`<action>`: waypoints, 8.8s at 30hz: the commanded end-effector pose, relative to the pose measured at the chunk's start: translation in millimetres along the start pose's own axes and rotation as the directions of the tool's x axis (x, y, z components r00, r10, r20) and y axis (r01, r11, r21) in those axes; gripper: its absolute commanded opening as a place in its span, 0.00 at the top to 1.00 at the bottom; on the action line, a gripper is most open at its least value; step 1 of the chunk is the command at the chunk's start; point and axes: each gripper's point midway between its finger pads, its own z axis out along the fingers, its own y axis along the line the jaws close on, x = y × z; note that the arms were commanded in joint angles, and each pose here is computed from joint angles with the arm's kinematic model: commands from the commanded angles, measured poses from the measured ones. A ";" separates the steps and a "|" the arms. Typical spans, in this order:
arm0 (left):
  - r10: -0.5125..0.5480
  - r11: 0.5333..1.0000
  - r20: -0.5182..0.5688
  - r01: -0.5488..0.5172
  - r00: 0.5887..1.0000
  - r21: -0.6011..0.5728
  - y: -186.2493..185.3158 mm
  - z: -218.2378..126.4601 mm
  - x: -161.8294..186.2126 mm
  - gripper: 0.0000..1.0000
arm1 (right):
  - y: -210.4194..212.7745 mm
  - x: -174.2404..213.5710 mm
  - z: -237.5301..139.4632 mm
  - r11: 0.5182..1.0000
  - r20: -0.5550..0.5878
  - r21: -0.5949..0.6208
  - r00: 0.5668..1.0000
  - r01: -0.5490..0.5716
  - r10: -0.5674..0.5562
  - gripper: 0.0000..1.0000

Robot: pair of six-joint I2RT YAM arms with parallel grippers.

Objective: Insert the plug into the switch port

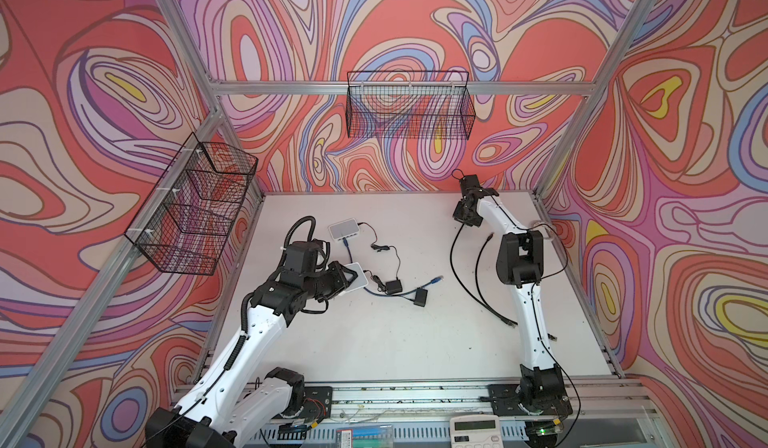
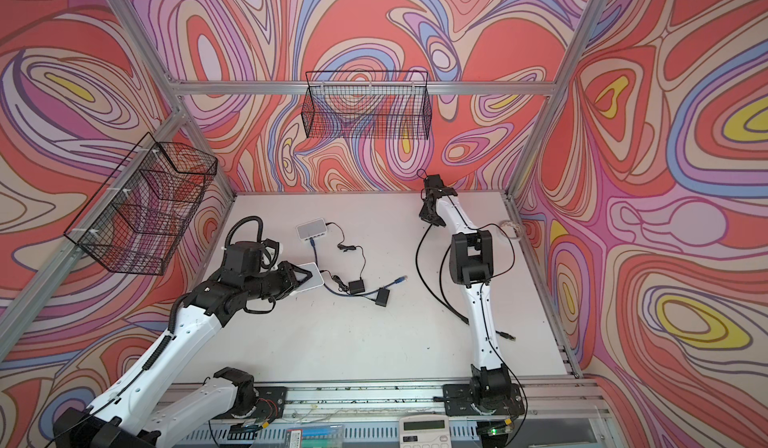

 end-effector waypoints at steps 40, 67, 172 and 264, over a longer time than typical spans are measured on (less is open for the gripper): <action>-0.063 0.994 0.046 0.058 0.997 0.089 -30.5 -1.0 -23.8 1.00 | 124.7 203.2 -261.8 0.372 0.402 -0.582 0.654 0.723 -0.642 1.00; -0.131 0.989 0.088 0.125 0.987 0.078 -23.5 -3.6 -27.1 1.00 | 117.1 331.8 -322.6 0.140 0.570 -0.484 0.432 0.864 -0.699 1.00; -0.243 0.956 0.271 0.182 0.931 0.230 -57.5 31.1 -67.2 1.00 | 190.7 322.4 -331.4 0.278 0.613 -0.113 0.287 0.954 -0.736 1.00; -0.246 0.955 0.309 0.176 0.919 0.238 -59.9 19.4 -69.8 1.00 | 194.5 326.2 -339.4 0.280 0.624 -0.170 0.323 0.945 -0.712 1.00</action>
